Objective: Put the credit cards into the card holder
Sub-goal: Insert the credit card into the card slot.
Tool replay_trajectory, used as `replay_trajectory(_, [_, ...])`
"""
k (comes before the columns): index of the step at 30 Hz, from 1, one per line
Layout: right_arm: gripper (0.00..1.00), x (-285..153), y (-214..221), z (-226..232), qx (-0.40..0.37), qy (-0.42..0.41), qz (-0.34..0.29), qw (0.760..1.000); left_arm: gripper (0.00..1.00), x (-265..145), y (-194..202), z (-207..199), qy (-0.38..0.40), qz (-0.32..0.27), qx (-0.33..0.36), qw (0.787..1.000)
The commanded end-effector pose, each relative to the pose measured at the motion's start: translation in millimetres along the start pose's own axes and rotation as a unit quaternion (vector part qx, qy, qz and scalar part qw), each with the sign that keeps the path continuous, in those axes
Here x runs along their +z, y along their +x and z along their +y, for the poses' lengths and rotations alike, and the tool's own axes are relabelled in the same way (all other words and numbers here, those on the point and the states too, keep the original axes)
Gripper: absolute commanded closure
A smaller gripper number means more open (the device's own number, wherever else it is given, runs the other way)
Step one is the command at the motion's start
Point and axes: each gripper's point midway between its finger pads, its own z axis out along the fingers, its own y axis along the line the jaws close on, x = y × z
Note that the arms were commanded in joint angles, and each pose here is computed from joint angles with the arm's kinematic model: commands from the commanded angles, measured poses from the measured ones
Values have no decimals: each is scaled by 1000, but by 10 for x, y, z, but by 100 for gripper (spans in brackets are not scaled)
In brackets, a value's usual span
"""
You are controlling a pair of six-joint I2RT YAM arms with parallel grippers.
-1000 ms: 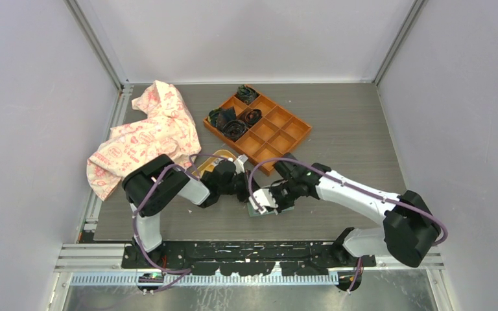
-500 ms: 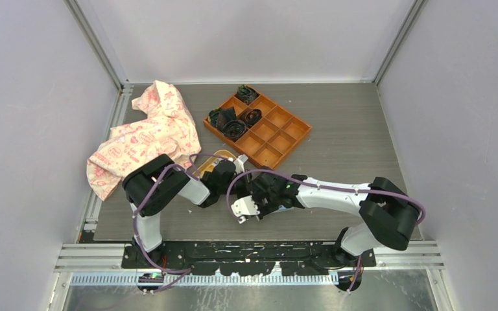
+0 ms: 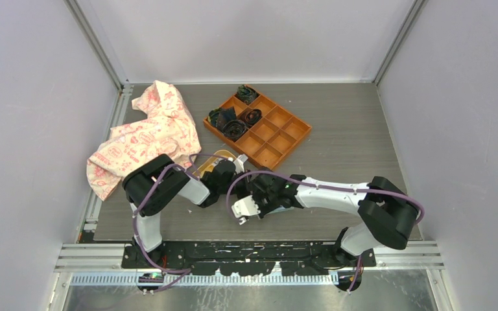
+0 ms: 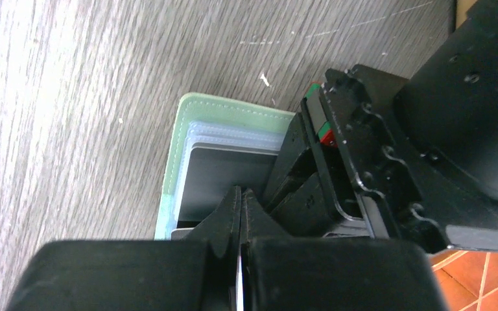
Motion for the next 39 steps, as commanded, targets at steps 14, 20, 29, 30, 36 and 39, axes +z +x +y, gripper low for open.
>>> replay_trajectory(14, [99, -206, 411, 93, 12, -40, 53, 998, 78, -19, 119, 177, -39, 31, -19, 999])
replay_trajectory(20, [99, -265, 497, 53, 26, -32, 59, 997, 75, -54, 85, 142, -48, 26, -9, 998])
replay_trajectory(29, [94, -554, 283, -55, 76, -17, -16, 997, 72, -237, -35, -168, -37, -1, 37, 999])
replay_trajectory(30, [90, -611, 239, -63, 83, -16, -32, 996, 72, -279, -57, -220, -35, -8, 46, 998])
replay_trajectory(36, [73, -967, 82, -157, 171, 1, -126, 977, 72, -634, -160, -513, -26, -57, 134, 989])
replay_trajectory(39, [61, -1132, 25, -242, 247, 3, -177, 953, 72, -888, -209, -726, -8, -93, 194, 977])
